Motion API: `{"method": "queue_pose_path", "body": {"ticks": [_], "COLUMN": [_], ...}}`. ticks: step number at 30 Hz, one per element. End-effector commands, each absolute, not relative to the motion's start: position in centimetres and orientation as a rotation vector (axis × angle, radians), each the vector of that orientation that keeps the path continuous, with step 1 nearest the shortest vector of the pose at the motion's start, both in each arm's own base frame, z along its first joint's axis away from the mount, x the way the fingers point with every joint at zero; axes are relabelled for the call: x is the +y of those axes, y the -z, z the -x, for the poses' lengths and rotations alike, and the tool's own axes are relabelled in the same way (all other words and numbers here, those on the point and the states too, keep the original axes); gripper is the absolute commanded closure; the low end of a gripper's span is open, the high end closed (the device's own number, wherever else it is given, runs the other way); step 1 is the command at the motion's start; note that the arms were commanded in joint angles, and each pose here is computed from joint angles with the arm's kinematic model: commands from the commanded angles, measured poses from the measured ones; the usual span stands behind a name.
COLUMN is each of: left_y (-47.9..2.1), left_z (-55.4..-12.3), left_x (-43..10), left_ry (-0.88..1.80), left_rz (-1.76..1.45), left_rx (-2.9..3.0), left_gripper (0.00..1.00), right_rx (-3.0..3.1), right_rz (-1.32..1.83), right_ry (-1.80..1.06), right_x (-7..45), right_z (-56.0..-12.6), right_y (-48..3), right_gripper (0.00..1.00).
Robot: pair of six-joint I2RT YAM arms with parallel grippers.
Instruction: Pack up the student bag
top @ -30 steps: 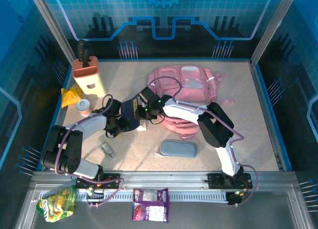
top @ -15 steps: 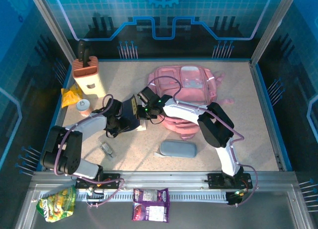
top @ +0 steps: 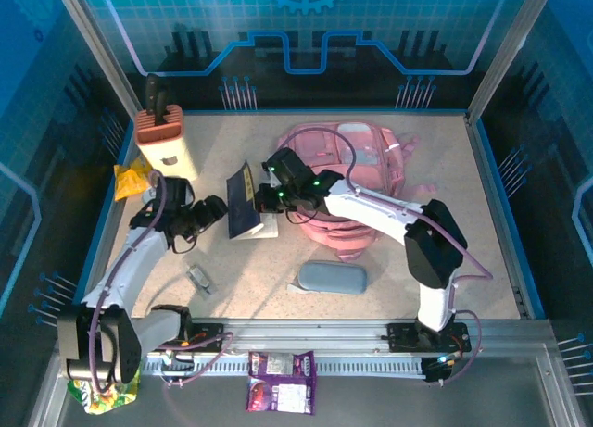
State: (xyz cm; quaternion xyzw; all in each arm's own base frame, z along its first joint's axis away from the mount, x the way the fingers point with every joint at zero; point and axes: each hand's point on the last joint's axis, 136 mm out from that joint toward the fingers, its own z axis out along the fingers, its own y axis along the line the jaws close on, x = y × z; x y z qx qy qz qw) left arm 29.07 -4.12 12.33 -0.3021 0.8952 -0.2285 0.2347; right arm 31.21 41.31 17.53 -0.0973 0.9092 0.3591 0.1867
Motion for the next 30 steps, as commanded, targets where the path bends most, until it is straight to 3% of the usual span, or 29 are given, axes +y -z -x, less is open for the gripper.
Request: {"method": "queue_pose_path", "body": {"ticks": [1,7,16,30], "left_y": [-15.0,-17.8,-19.6,-23.7], "left_z": [-29.4,-30.9,-32.5,-32.3], "left_x": [-5.9,-7.5,-9.6,-9.9], "left_ry": [0.893,1.138,1.329,1.392], "left_rz": [0.807,0.810,0.822,0.757], "left_rx": [2.407,2.261,2.165,2.038], "left_gripper": [0.15,0.06,0.07,0.51], "right_rx": [2.449,2.374,2.325,2.390], "right_rz": [0.305,0.312,0.310,0.229], "right_ry": [-1.144,-1.262,-1.404,-1.370], "right_x": [41.0,40.4,41.2,40.0], "right_z": [-31.2,-30.3,-29.6,-30.0], "right_y": [-21.8,-25.0,-27.0,-23.5], "right_gripper": [0.96,0.99,1.00,1.00]}}
